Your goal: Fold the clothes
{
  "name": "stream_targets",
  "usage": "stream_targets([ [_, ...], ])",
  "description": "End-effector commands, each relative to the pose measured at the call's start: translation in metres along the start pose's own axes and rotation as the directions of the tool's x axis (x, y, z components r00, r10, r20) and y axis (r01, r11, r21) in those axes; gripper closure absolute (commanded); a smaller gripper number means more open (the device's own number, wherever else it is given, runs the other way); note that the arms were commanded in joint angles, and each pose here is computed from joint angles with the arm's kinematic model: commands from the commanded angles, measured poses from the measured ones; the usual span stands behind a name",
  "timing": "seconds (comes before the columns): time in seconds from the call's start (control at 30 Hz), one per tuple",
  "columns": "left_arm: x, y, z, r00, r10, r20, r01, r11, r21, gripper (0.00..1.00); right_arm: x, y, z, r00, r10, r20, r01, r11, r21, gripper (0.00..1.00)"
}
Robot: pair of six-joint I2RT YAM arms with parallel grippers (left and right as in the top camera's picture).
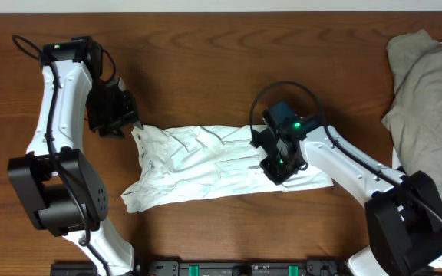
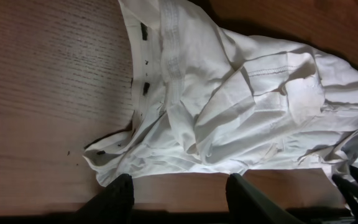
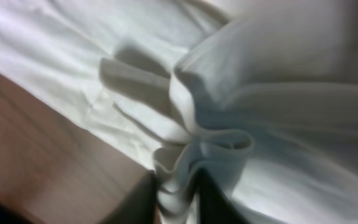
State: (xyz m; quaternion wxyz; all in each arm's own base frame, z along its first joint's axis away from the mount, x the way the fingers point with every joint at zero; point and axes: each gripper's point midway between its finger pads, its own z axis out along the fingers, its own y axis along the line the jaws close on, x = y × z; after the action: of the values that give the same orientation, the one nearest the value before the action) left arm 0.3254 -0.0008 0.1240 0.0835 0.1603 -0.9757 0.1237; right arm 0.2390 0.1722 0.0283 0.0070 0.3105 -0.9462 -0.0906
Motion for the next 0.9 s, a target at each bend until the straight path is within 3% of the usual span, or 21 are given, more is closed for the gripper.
stream_targets([
  [0.0,-0.001,0.001,-0.001,1.000,-0.003,0.002,0.003,1.000,-0.002,0.49,0.006,0.003,0.004,0.999,0.044,0.003,-0.044,0.999,-0.008,0.99],
  [0.07,-0.001,0.001,-0.001,1.000,-0.003,0.002,0.003,1.000,-0.002,0.49,0.005,0.014,0.004,0.999,0.047,0.007,-0.046,0.997,-0.068,0.99],
  [0.2,-0.001,0.001,-0.001,1.000,-0.003,0.002,0.003,1.000,-0.002,0.49,0.000,0.057,-0.002,0.991,-0.116,0.067,0.130,0.952,-0.279,0.99],
  [0.27,-0.001,0.001,-0.001,1.000,-0.004,0.001,0.004,1.000,-0.002,0.49,-0.003,0.065,-0.003,0.984,-0.153,0.093,0.175,0.937,-0.302,0.97],
  [0.47,0.000,0.001,-0.001,1.000,-0.004,-0.001,0.004,1.000,-0.003,0.49,-0.005,0.046,0.003,0.991,-0.113,0.068,0.124,0.974,-0.191,0.75],
  [0.67,0.000,0.001,-0.001,1.000,-0.004,-0.001,0.004,1.000,-0.003,0.49,-0.013,0.033,0.003,0.996,-0.039,0.080,0.049,0.991,-0.122,0.73],
  [0.87,0.000,0.001,-0.001,1.000,-0.004,0.000,0.004,1.000,-0.002,0.49,-0.066,-0.014,-0.037,0.967,0.082,0.243,-0.114,0.986,0.120,0.57],
])
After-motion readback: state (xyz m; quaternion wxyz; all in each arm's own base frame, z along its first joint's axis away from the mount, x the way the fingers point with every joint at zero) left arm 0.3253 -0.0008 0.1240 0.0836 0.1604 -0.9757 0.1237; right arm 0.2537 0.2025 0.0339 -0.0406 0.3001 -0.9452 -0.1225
